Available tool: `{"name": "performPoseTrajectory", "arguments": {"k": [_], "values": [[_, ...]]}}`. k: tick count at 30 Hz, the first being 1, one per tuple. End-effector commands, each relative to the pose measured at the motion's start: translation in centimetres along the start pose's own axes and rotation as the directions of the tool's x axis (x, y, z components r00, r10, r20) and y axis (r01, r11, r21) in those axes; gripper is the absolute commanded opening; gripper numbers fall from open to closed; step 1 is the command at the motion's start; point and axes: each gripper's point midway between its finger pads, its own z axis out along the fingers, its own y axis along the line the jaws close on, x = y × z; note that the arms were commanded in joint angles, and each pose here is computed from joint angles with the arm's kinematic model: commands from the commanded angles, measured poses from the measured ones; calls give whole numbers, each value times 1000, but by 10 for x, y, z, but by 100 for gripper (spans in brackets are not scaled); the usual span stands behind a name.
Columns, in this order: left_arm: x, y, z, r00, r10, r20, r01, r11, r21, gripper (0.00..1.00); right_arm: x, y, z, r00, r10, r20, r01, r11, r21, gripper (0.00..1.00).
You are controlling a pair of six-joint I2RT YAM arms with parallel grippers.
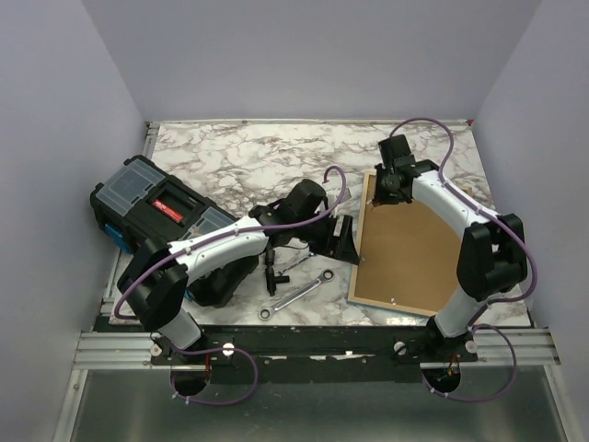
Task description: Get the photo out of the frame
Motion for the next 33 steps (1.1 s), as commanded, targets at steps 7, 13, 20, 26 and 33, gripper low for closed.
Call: {"name": "performPoseTrajectory", "arguments": {"k": [7, 13, 20, 26, 33], "values": [[-3, 11, 17, 1000, -27, 1, 27, 1000, 5, 72, 45, 12, -36, 997, -43, -56, 40, 997, -59, 1], [14, 27, 30, 997, -67, -26, 67, 998, 4, 67, 80, 20, -50, 994, -64, -85, 57, 996, -74, 1], [38, 36, 54, 989, -128, -72, 131, 990, 43, 53, 111, 21, -52, 991, -34, -126, 19, 992, -122, 1], [48, 47, 67, 984, -155, -93, 157, 987, 24, 47, 120, 22, -58, 991, -32, -126, 13, 989, -144, 1], [54, 56, 76, 978, -178, -113, 180, 984, 14, 43, 128, 26, -71, 992, -30, -122, 10, 987, -160, 1]]}}
